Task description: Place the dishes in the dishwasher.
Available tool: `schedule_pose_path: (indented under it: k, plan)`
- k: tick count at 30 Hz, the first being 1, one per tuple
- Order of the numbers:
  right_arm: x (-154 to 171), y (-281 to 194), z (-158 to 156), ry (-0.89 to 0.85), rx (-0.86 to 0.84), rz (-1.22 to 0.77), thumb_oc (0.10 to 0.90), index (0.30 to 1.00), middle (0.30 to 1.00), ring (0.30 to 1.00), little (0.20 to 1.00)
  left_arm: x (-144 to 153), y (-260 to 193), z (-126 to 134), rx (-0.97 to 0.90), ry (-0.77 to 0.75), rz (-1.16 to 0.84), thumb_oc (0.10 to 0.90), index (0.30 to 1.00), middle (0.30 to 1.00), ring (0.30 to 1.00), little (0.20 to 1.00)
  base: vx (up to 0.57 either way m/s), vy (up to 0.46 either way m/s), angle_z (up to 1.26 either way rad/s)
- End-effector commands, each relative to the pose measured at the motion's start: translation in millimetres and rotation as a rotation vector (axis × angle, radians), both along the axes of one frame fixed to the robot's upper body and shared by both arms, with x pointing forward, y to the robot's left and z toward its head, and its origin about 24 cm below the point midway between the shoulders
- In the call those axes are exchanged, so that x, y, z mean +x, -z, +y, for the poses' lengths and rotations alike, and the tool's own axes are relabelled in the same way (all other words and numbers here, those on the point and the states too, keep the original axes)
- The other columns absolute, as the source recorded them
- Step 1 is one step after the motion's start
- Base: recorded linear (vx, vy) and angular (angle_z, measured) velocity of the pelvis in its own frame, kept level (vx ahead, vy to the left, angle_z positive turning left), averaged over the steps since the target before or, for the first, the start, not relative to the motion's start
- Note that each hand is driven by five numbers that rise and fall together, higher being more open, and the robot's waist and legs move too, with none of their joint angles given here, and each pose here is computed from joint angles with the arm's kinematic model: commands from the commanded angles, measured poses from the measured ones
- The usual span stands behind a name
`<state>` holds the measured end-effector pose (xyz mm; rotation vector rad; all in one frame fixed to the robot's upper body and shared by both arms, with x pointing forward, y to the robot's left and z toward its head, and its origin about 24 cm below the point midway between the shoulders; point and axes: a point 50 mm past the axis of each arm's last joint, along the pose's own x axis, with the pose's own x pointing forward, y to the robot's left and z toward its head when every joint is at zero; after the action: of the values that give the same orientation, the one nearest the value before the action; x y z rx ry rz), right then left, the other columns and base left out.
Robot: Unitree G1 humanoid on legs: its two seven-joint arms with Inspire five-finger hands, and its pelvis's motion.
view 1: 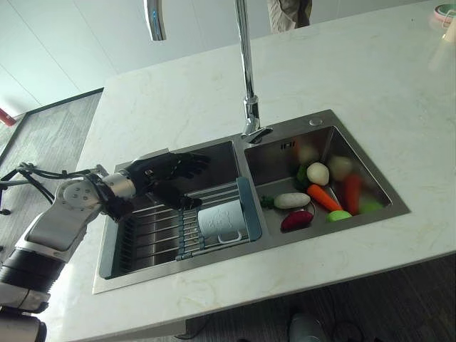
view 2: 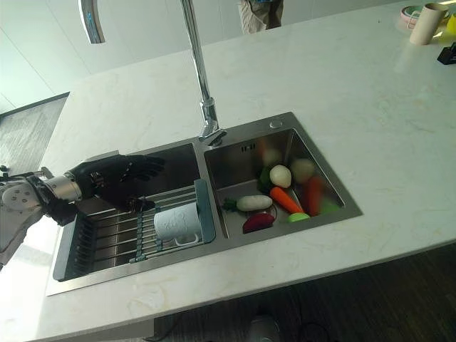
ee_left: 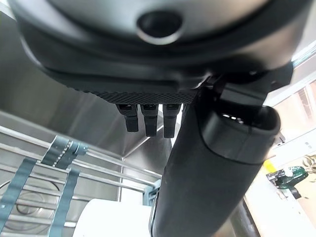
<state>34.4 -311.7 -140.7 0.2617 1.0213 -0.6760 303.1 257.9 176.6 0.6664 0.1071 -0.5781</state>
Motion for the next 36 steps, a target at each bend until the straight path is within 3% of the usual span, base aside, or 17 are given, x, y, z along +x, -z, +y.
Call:
schedule_pose_path:
  k: [1, 19, 36]
  plan:
    - [-11, -7, -13, 0.047, -0.039, -0.026, 0.8, 0.9, 0.9, 0.9, 0.9, 1, -52, 8, 0.018, -0.002, -0.187, 0.8, 0.9, 0.9, 0.9, 0.9, 0.0, 0.0, 0.0]
    - [-16, -6, -12, 0.051, -0.044, -0.025, 0.8, 0.9, 0.9, 0.9, 0.9, -5, -43, -29, 0.009, 0.169, -0.074, 0.8, 0.9, 0.9, 0.9, 0.9, 0.0, 0.0, 0.0]
    - [-25, -6, -11, 0.069, -0.04, -0.019, 0.8, 0.9, 0.9, 0.9, 0.9, -1, -23, -17, 0.253, 0.104, -0.132, 0.8, 0.9, 0.9, 0.9, 0.9, 0.0, 0.0, 0.0]
